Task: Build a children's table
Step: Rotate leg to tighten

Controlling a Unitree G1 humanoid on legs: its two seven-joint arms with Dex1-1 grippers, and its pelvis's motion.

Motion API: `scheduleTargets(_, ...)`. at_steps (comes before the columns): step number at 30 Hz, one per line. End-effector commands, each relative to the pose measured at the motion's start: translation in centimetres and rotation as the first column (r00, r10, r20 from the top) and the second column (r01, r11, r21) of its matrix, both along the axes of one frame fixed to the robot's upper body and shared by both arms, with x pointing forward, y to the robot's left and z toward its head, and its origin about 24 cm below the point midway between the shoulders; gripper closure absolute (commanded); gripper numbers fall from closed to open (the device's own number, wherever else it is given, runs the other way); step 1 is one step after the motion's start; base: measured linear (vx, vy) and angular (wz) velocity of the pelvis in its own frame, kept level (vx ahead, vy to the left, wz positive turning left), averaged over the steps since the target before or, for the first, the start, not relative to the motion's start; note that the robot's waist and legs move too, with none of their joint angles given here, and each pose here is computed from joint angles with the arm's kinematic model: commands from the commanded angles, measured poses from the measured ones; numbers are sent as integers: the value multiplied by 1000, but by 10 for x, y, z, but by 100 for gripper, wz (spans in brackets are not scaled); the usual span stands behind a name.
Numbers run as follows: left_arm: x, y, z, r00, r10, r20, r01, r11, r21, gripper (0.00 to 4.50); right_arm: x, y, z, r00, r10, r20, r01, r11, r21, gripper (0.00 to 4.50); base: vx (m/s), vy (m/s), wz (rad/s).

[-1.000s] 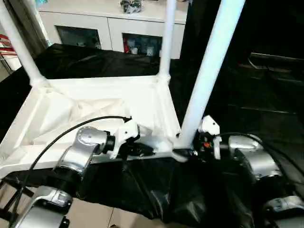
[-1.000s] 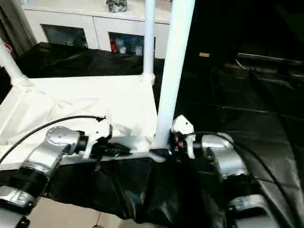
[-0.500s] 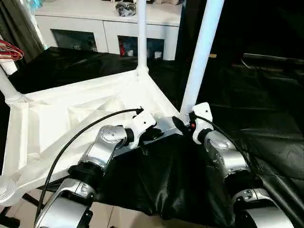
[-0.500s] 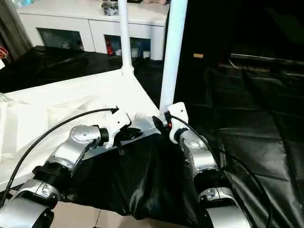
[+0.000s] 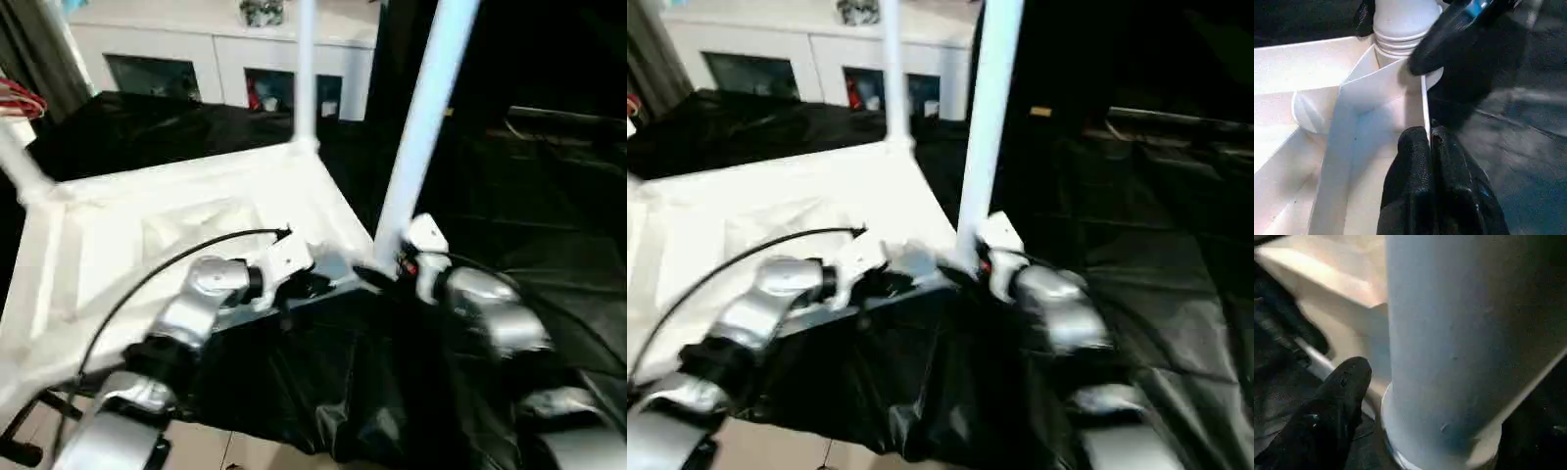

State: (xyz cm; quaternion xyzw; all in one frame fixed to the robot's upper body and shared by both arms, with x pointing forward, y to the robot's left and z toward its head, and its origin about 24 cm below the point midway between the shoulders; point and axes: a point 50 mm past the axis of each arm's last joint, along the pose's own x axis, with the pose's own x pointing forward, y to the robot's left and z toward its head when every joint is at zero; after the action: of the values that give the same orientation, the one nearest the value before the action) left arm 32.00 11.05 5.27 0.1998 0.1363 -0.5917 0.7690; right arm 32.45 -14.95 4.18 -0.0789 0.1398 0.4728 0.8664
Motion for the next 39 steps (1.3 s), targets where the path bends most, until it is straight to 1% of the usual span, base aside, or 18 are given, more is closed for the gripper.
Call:
scheduleTargets(1,-6,-8,2,996,-94,-5,94,996,3,450,-9,11,2,989,146,-19,-146,989,21,67,0,0,0)
scheduleTargets(2,-7,-6,2,994,-105,-15,105,994,8,450,-11,10,2,985,173,-27,-172,985,21,82,0,0,0)
scheduleTargets(5,-10,3,1,989,-139,-46,141,990,31,450,-16,4,4,969,243,-52,-243,970,13,99,0,0,0)
scheduleTargets(7,-12,9,1,986,-156,-65,159,986,43,450,-19,2,5,954,291,-74,-291,957,12,124,0,0,0)
scheduleTargets(13,-14,18,3,982,-167,-90,172,983,55,450,-24,0,6,930,351,-106,-352,936,8,166,0,0,0)
scheduleTargets(14,-14,18,3,982,-167,-89,172,984,55,450,-25,0,6,928,357,-109,-358,934,7,175,0,0,0)
scheduleTargets(18,-13,18,4,984,-160,-81,165,985,50,450,-28,3,4,922,369,-116,-370,929,11,183,0,0,0)
scheduleTargets(22,-10,10,5,992,-118,-46,119,993,22,450,-29,8,0,935,338,-104,-337,941,29,185,0,0,0)
scheduleTargets(23,-6,3,5,997,-68,-29,68,998,4,450,-26,10,-3,956,280,-88,-277,960,36,185,0,0,0)
scheduleTargets(25,-3,-3,5,999,-35,-21,35,999,-14,450,-22,13,-5,975,211,-65,-209,977,39,185,0,0,0)
scheduleTargets(27,0,-11,6,1000,8,-12,-8,999,-36,450,-17,18,-7,993,107,-46,-104,992,66,185,0,0,0)
scheduleTargets(28,2,-18,5,1000,27,-8,-27,999,-43,450,-11,22,-10,999,18,-46,-14,997,79,186,0,0,0)
scheduleTargets(29,4,-26,4,998,55,5,-55,998,-43,450,-7,28,-13,996,-72,-44,76,993,86,186,0,0,0)
scheduleTargets(33,9,-40,3,992,119,30,-118,992,-40,450,0,42,-20,974,-220,-52,224,972,72,186,0,0,0)
scheduleTargets(34,10,-44,2,989,137,46,-136,990,-29,450,3,49,-21,961,-273,-48,275,959,66,186,0,0,0)
scheduleTargets(35,11,-46,2,988,144,52,-143,989,-25,450,4,52,-21,955,-292,-46,294,953,65,186,0,0,0)
scheduleTargets(36,12,-51,1,985,162,64,-162,987,-18,450,6,62,-20,939,-340,-39,343,937,74,186,0,0,0)
scheduleTargets(39,13,-55,1,982,174,77,-173,985,-13,450,9,76,-16,935,-355,-5,354,931,92,186,0,0,0)
